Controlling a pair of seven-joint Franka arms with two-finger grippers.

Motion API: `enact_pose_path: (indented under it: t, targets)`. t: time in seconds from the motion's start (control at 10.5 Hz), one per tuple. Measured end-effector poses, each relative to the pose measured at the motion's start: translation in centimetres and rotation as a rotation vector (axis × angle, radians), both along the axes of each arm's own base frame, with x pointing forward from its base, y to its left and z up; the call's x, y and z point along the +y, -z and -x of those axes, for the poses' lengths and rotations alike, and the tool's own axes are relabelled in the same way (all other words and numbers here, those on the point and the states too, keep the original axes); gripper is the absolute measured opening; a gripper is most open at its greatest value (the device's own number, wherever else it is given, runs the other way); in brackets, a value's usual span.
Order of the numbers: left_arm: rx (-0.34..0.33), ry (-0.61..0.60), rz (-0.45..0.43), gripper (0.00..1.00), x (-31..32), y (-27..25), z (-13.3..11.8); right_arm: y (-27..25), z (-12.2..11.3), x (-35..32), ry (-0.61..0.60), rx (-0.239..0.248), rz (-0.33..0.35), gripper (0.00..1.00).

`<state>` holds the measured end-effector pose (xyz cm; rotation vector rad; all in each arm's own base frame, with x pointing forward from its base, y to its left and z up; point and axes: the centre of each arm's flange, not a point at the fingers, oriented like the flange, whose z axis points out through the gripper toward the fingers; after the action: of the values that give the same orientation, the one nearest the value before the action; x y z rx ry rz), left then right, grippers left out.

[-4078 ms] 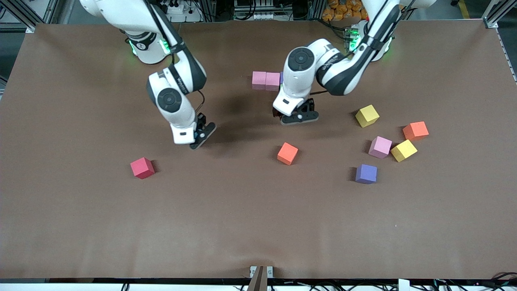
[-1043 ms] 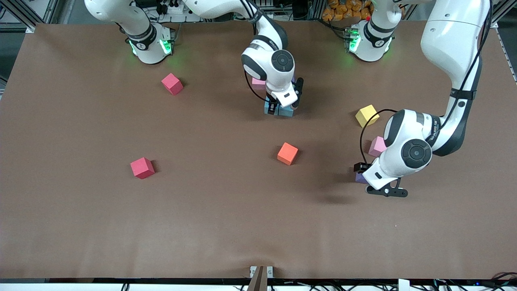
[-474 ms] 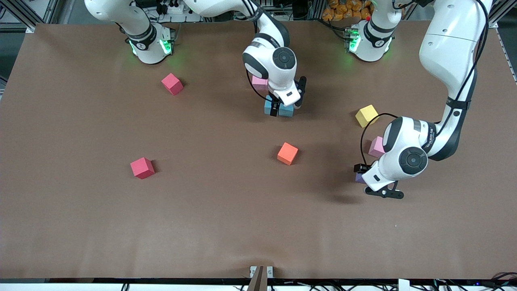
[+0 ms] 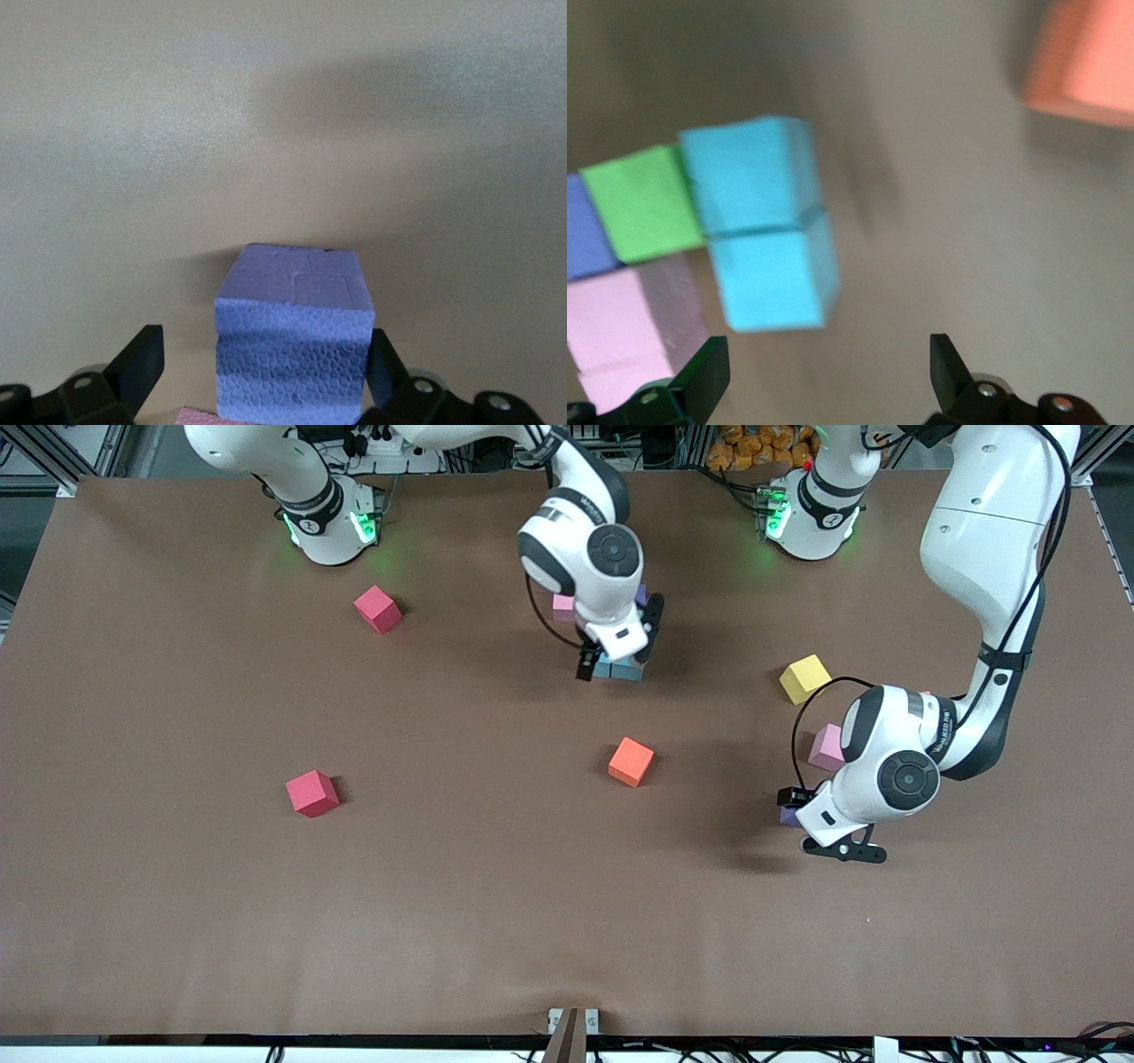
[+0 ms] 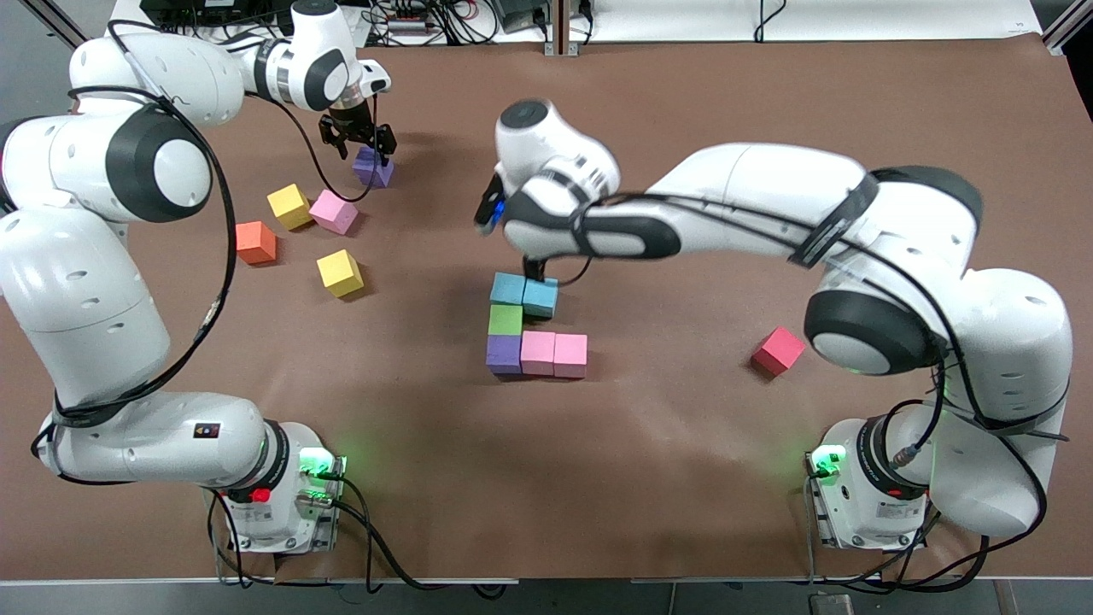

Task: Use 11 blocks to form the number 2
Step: 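Reach the right gripper to the pink cube while the left gripper lifts purple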

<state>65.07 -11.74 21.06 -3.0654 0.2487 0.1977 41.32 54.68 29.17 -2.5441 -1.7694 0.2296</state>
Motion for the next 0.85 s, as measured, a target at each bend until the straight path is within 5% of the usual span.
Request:
enact_pose_path:
  t: [0.47, 0.85]
  targets:
    - [0.004, 0.001, 0.002, 0.95, -0.1, 0.5, 0.0, -2.9, -16.7, -18.3, 0.356, -0.022, -0.008, 1.0]
    - [0.002, 0.001, 0.003, 0.72, -0.1, 0.4, 0.0, -2.6, -23.4, -32.4, 0.579, -0.012, 0.002, 1.0]
